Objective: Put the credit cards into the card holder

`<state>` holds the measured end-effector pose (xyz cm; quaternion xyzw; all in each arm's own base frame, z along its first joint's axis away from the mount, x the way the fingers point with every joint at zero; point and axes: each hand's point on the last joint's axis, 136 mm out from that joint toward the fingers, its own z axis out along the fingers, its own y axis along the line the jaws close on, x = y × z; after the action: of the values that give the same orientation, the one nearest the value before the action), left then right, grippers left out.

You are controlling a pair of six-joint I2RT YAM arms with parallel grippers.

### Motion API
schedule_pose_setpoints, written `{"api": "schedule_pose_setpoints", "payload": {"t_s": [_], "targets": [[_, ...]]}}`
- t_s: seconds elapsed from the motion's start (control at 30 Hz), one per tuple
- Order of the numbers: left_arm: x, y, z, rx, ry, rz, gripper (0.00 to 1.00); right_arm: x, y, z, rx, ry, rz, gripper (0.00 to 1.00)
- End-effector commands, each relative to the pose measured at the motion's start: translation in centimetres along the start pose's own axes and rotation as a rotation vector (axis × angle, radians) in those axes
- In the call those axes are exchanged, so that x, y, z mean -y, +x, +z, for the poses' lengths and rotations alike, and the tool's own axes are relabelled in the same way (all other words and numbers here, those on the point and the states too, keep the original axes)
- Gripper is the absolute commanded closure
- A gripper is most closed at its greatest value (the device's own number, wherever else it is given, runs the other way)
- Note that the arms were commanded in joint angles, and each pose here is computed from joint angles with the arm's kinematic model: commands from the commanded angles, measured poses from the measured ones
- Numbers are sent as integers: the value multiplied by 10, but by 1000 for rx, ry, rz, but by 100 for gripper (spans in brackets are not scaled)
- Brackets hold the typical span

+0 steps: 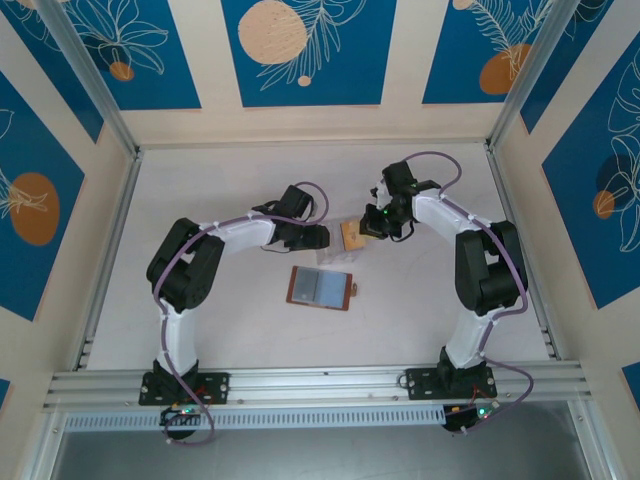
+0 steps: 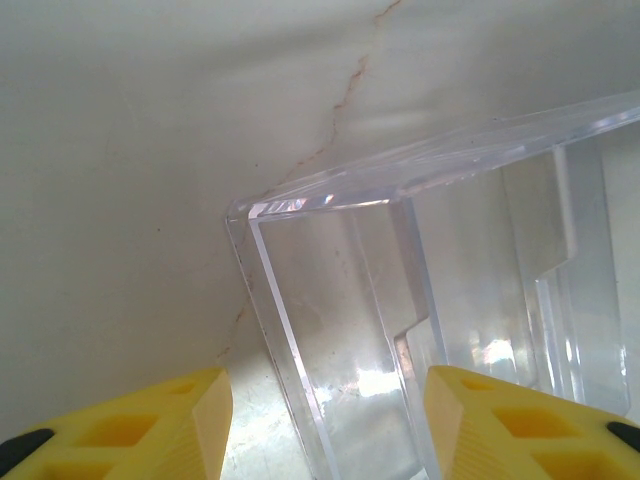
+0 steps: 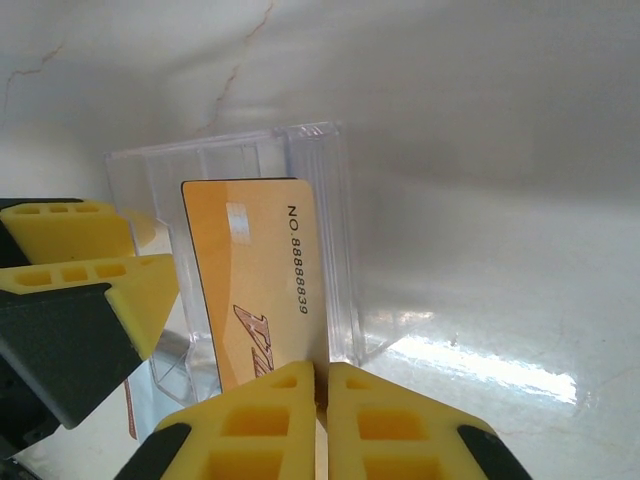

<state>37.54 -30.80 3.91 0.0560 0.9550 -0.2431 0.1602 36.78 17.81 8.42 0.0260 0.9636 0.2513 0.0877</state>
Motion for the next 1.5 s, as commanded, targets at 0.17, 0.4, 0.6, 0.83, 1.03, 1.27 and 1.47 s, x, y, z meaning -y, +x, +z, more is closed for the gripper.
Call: {"api": "schedule_pose_setpoints", "payload": {"t_s": [0.17,0.4,0.6,0.83,1.03,1.27,1.47], "targets": [[-24,17,5,-79,-65,-42,47,7,11,11,-50,-11,28,89],[-24,17,6,-80,-65,-45,47,10,12,7,-39,23,21,88],[-23,17,5,-79,-63,-45,47,11,11,7,-35,43,13,83],[-23,17,5,-79,-63,-46,47,11,10,8,-34,57,2,84],[-23,17,6,-81,-63,-50,47,9,11,4,-23,96,-23,87],[-23,17,6,-81,-61,-51,47,8,11,-2,-8,148,-52,92],[-24,18,7,-83,-62,-53,47,3,13,-7,2,174,-79,98]]}}
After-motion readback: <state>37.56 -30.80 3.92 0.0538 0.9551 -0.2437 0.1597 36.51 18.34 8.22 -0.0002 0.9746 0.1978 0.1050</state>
